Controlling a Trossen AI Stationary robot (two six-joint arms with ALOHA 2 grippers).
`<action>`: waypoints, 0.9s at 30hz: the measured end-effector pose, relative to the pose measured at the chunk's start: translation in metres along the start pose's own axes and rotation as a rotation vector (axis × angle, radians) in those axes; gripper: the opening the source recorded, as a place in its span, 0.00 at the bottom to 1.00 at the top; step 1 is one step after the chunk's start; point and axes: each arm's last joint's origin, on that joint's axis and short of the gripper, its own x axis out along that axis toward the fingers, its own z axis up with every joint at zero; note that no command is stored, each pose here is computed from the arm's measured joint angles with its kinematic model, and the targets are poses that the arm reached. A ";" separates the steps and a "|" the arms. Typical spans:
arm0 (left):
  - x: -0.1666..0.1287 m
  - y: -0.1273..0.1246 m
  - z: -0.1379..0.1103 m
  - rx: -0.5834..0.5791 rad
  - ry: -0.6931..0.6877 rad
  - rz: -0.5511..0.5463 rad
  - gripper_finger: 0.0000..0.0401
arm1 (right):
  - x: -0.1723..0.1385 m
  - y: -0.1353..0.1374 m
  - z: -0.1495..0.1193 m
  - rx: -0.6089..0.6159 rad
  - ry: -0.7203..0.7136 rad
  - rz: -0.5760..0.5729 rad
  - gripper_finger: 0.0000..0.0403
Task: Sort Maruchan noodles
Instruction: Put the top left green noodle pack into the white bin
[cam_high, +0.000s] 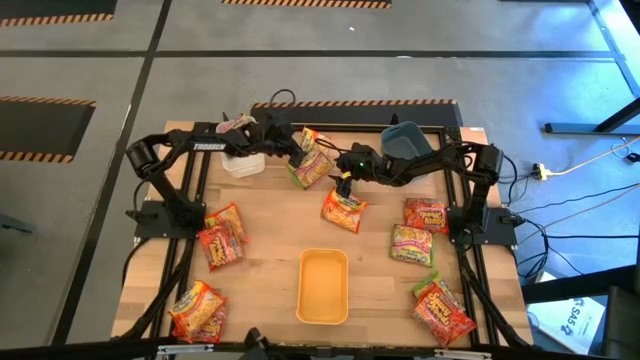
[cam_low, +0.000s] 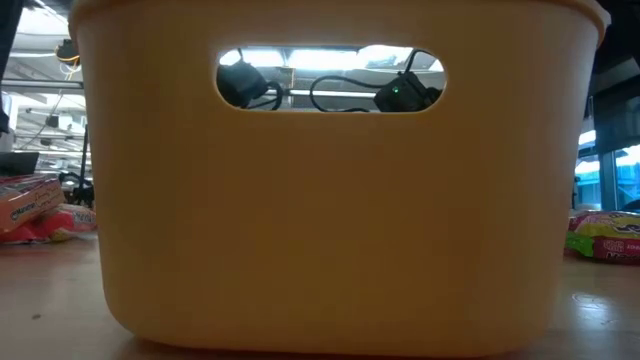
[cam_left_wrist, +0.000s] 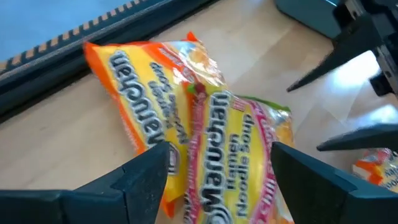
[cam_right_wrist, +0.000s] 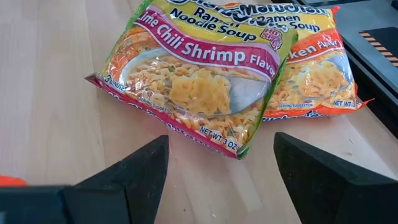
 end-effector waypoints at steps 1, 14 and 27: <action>0.000 0.000 0.000 -0.001 0.002 -0.007 0.70 | 0.000 0.000 0.000 0.000 0.000 0.000 0.68; 0.023 0.005 -0.012 0.016 0.054 -0.052 0.69 | 0.000 0.000 0.000 0.000 -0.001 -0.001 0.68; 0.030 0.001 -0.019 0.022 0.086 -0.079 0.69 | 0.000 0.000 0.001 0.000 -0.008 -0.001 0.68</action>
